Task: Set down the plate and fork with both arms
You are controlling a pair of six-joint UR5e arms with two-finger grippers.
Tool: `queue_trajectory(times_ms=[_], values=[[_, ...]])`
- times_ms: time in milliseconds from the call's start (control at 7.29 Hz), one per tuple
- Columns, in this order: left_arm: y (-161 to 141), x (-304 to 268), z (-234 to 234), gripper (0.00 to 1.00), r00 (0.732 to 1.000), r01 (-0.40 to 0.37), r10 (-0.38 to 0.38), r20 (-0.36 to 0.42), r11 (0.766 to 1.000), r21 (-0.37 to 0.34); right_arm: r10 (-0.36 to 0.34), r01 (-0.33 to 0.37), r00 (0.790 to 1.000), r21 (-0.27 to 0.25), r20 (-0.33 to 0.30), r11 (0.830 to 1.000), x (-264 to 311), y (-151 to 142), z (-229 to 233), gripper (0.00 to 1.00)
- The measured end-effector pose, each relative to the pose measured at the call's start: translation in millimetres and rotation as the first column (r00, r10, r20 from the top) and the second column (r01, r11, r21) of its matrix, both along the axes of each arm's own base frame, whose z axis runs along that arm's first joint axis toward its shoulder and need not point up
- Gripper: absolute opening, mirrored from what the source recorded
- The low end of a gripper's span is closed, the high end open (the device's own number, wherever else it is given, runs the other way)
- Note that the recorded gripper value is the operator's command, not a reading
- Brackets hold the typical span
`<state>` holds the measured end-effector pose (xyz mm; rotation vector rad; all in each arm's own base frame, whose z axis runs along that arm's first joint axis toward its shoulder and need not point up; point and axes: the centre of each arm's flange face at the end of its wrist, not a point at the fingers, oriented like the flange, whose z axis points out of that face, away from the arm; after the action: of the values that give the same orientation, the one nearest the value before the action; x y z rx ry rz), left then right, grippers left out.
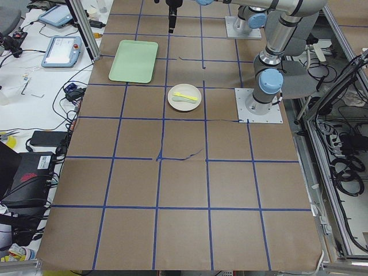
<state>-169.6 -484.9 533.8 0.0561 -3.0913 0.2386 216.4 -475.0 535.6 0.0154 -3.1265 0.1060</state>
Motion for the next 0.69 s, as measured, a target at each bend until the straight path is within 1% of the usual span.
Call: queue_trajectory(times_ms=[412,549,686], values=[[-0.6,0.0,-2.9,1.0,1.0,0.0,0.0,0.0,1.0,0.002,0.0,0.0,1.0,-0.001,-0.001,1.0,-0.2,-0.1,0.2,1.0],[-3.8,2.2,-4.6,1.0,1.0,-0.008,0.008,-0.001,1.0,-0.002,-0.001,0.001,1.0,-0.001,-0.001,1.0,-0.7,-0.3,0.1,1.0],[-12.4,10.7,-10.7,1.0,0.999,-0.033,0.033,-0.003,0.999,-0.009,-0.002,0.002,1.0,0.001,-0.002,1.0,-1.2,-0.5,-0.4,1.0]])
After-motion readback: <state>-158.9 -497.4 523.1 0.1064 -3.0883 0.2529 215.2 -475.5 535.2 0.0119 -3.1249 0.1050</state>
